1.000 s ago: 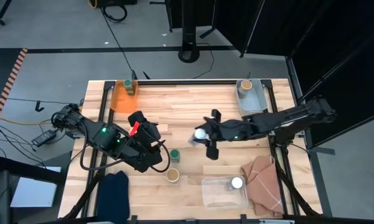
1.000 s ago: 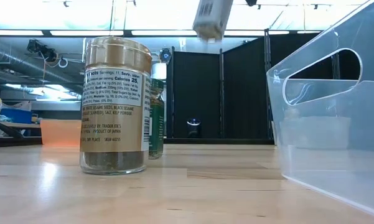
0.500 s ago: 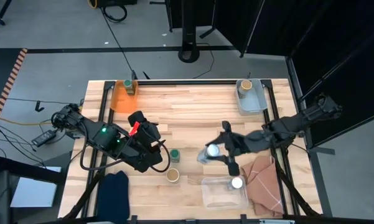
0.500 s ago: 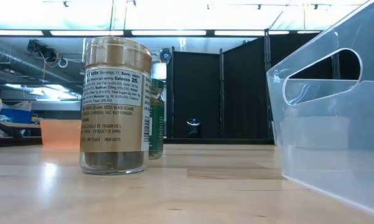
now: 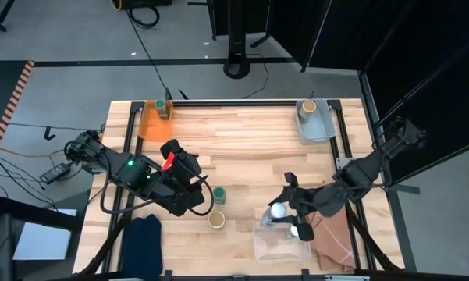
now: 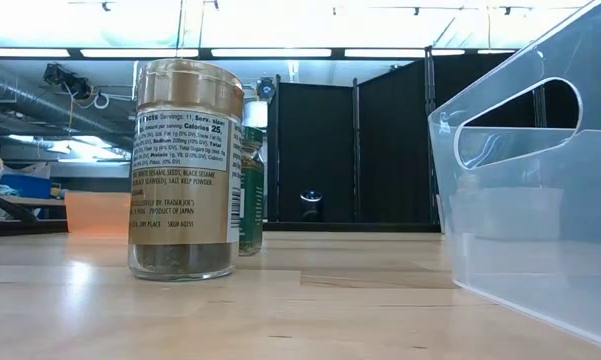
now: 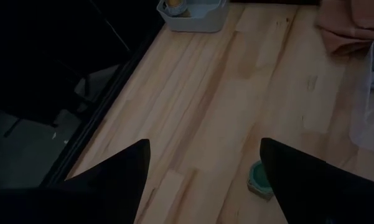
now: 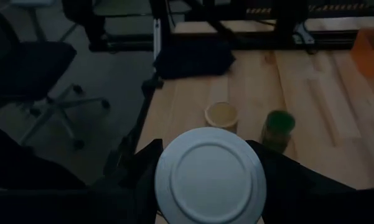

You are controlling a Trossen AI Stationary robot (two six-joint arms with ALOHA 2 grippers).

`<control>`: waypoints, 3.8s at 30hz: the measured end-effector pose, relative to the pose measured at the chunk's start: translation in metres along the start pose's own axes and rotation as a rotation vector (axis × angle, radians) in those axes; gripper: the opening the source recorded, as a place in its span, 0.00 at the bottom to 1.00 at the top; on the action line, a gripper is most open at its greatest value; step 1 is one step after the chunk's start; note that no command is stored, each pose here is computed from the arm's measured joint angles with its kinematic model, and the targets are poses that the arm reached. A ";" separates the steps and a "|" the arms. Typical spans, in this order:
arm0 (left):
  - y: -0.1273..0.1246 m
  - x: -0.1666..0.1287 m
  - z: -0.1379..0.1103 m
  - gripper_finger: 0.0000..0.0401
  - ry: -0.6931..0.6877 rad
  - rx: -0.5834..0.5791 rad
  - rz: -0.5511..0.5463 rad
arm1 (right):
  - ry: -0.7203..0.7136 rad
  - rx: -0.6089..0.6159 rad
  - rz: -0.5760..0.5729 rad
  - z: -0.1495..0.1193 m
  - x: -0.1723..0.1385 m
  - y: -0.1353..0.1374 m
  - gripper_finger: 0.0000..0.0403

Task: Sort spices by type
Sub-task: Put the white seasoning bottle into the transparent bin

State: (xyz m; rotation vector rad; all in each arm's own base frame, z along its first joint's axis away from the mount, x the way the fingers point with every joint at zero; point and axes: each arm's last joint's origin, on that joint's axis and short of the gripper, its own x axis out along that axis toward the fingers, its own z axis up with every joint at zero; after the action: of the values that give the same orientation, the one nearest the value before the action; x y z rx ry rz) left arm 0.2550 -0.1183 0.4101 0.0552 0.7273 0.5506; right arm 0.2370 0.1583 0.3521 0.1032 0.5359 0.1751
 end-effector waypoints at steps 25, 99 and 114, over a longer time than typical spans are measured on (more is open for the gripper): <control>-0.002 0.000 0.003 0.77 -0.025 -0.029 -0.013 | 0.346 -0.144 0.008 -0.059 0.088 0.024 0.52; 0.012 0.014 0.014 0.77 -0.083 -0.083 0.119 | 0.254 -0.256 0.121 -0.142 0.099 -0.009 0.54; 0.012 0.014 0.014 0.77 -0.083 -0.083 0.119 | 0.257 -0.171 0.111 -0.142 0.100 -0.009 0.60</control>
State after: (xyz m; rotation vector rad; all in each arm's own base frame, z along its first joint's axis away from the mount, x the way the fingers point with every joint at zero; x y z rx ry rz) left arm 0.2672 -0.0987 0.4147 0.0444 0.6220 0.6875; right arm 0.2490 0.1764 0.1795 -0.0577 0.7694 0.3443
